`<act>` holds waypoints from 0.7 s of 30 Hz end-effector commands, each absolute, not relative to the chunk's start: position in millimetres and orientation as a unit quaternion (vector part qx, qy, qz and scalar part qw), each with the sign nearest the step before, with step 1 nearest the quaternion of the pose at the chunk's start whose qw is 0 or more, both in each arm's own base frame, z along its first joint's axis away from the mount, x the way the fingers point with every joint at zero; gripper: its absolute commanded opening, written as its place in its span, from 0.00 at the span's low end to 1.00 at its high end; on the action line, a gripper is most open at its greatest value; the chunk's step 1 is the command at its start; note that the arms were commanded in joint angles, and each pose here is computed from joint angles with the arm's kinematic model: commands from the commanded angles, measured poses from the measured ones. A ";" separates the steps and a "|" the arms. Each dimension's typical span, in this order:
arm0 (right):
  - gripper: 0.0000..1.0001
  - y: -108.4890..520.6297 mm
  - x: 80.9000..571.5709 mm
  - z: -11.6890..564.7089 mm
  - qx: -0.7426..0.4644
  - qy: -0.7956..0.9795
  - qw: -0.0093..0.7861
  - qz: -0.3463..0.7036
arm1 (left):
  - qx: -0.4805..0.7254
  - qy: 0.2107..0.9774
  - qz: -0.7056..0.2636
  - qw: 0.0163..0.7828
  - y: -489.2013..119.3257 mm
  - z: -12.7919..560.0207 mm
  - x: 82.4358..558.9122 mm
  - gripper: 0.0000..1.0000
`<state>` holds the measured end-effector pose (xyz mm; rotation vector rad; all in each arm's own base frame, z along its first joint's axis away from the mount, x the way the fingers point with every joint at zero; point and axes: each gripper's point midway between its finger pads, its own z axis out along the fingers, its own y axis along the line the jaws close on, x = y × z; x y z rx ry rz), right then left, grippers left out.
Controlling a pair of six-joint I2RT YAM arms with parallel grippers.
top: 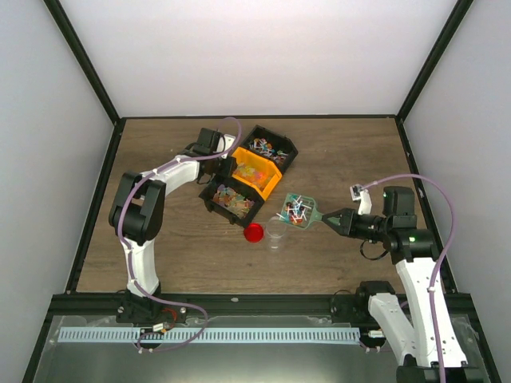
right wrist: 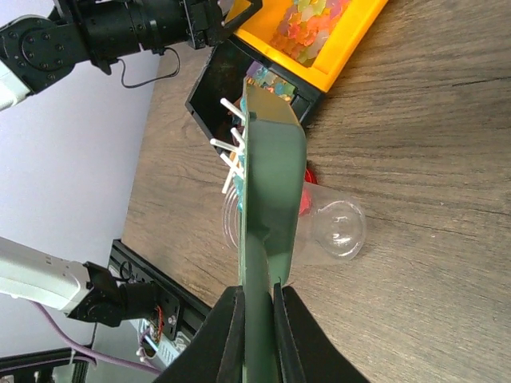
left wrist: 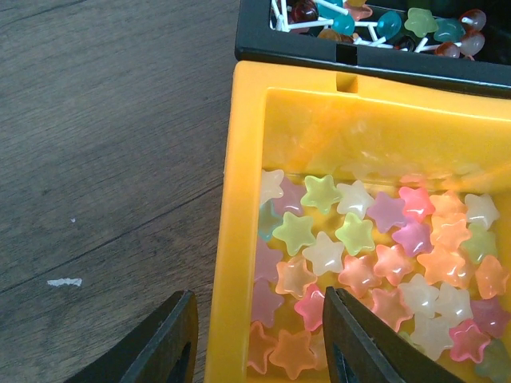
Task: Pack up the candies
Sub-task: Place the fake candies in the packing bottle.
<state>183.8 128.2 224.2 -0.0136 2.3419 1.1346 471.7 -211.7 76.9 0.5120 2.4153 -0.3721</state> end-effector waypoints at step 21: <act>0.01 132.3 175.1 242.5 -0.052 0.866 0.289 0.405 | 0.195 0.930 -0.139 0.279 -211.2 53.0 462.3 0.45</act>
